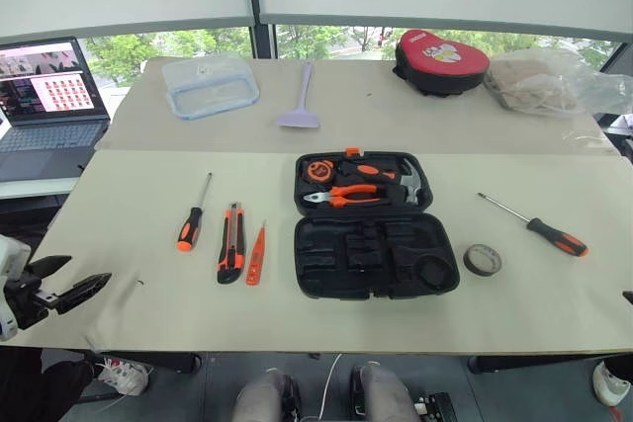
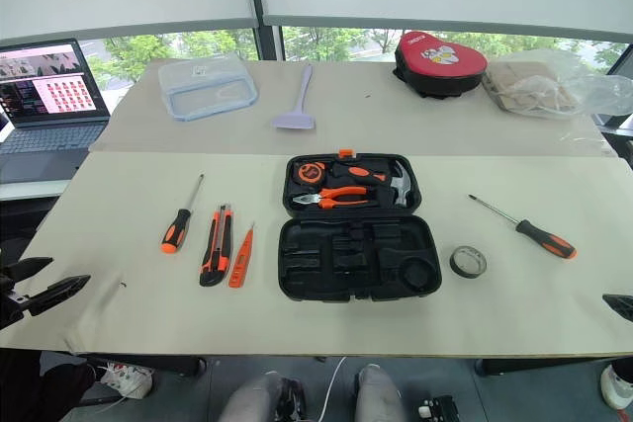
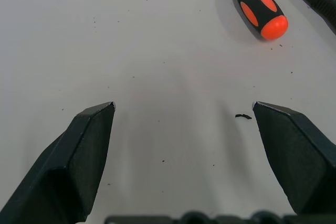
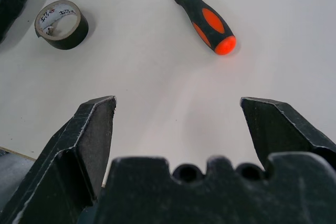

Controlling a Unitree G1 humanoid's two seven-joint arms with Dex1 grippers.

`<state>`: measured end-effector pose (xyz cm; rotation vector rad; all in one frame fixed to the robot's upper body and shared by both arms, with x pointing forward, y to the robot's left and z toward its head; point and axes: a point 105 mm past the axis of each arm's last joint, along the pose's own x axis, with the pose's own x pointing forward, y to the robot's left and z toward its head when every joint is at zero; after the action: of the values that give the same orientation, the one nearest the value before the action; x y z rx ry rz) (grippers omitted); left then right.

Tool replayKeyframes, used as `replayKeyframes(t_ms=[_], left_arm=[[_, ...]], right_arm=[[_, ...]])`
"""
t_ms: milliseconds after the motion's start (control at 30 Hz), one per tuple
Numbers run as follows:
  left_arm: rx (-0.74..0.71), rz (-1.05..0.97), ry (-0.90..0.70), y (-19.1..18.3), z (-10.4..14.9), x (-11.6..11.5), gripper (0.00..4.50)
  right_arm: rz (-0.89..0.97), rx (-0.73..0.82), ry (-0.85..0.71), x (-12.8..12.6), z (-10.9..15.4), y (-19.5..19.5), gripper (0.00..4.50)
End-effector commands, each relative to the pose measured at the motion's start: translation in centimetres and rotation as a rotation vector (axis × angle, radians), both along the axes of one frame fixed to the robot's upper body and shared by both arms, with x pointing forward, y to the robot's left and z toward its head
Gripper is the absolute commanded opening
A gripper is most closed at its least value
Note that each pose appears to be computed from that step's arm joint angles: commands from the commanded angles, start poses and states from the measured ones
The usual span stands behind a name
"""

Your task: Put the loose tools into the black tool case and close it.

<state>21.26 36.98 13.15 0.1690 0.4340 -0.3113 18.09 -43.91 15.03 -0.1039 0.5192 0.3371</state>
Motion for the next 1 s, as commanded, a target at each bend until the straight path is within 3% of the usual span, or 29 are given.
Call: replayKeyframes(t_ms=[33,233,433,633,767,1000], left_arm=[[0.036,0.020,-0.036,0.4,0.9,0.0,4.50],[0.014,0.068,-0.086,-1.2,2.2,2.5,4.50],[-0.051,0.109,-0.011,-5.9,3.6,6.4,4.50],[-0.080,0.098,0.070,-9.5,3.5,9.1,4.50],[-0.035,0.111,0.172,-10.2,1.2,10.1,4.50],[-0.029,0.131,0.256,-10.8,-2.0,11.8,4.50]], right_arm=[[0.009,-0.025,-0.048,-0.1,1.0,-0.1,4.41],[0.042,-0.080,-0.160,0.3,3.1,0.9,4.41],[0.343,-0.069,-0.316,2.9,7.9,10.5,4.41],[0.645,-0.022,-0.393,2.5,9.9,20.4,4.41],[0.759,0.021,-0.429,5.8,9.8,24.7,4.41],[0.898,0.063,-0.440,7.0,9.7,29.0,4.41]])
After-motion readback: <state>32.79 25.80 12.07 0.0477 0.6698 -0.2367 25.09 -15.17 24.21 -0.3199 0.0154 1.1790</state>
